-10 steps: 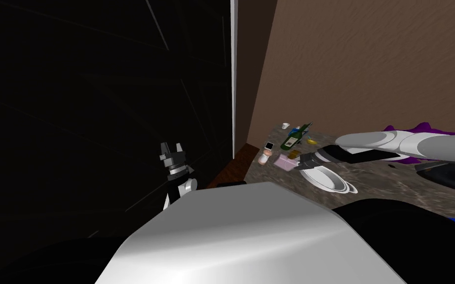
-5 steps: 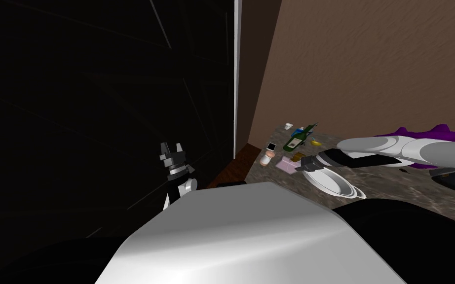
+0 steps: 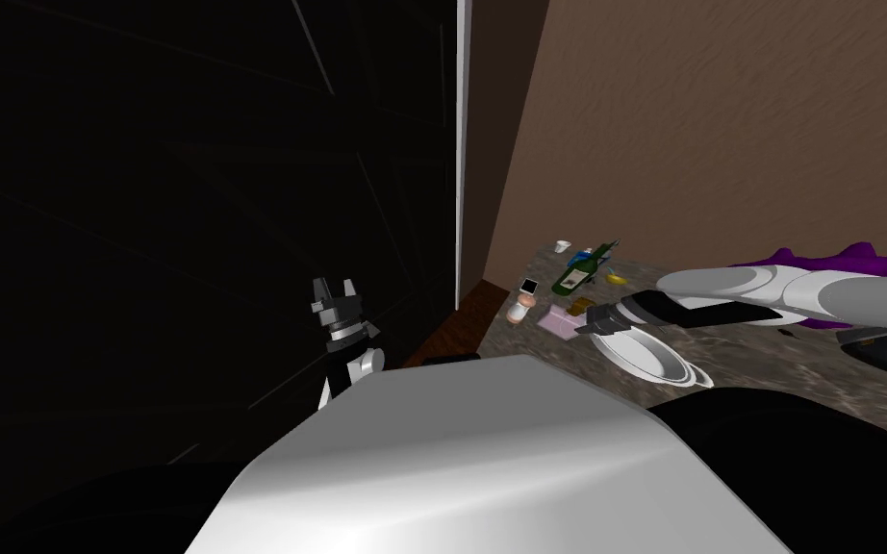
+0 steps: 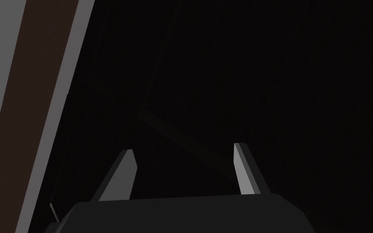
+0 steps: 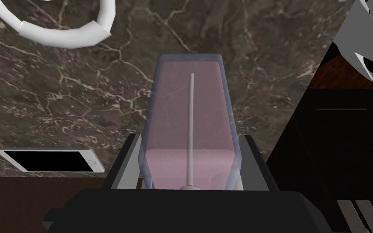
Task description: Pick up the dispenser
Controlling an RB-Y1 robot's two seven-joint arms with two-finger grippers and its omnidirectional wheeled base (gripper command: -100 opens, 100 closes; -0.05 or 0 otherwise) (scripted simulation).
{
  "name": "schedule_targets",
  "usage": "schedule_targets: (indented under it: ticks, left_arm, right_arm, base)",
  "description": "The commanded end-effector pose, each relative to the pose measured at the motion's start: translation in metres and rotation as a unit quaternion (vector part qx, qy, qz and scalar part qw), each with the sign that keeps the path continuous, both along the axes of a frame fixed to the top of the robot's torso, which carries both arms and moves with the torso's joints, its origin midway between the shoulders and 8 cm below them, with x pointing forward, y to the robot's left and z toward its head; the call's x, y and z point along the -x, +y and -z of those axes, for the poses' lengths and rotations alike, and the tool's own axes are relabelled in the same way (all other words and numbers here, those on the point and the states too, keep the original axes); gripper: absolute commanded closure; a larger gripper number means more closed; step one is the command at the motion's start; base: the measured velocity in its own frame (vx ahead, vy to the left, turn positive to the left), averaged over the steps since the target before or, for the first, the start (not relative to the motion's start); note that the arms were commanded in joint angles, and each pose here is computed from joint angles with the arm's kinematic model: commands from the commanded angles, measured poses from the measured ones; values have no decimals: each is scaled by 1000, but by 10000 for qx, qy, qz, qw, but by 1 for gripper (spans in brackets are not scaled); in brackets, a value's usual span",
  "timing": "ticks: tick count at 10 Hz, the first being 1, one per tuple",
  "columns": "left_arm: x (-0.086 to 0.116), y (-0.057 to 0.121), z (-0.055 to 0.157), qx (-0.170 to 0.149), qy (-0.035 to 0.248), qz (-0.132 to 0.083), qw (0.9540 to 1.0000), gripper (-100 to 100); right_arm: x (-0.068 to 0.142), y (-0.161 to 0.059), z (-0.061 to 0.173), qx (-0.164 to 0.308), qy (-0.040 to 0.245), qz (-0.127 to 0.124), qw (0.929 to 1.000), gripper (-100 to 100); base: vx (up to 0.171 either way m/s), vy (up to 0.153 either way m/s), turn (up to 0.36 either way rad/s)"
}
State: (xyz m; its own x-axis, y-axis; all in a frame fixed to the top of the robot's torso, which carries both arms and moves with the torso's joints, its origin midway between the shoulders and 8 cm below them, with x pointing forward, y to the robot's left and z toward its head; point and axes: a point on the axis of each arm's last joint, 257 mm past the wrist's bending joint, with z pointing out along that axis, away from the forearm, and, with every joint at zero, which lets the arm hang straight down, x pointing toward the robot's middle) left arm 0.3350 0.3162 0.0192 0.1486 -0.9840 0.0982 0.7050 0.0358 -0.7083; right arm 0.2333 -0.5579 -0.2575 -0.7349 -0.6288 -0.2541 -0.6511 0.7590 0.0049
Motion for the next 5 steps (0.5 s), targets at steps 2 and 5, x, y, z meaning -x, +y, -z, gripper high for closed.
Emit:
schedule_targets:
  ticks: [2,5]
  left_arm:
    - [0,0,0,0,0,0,10000,0]
    - [0,0,0,0,0,0,10000,0]
  right_arm:
    - [-14,6,-17,6,28,-94,10000,100]
    - [-15,6,-16,10,25,-101,9999,0]
  base:
    - [-23,-13,-99]
    - [-9,-8,-22]
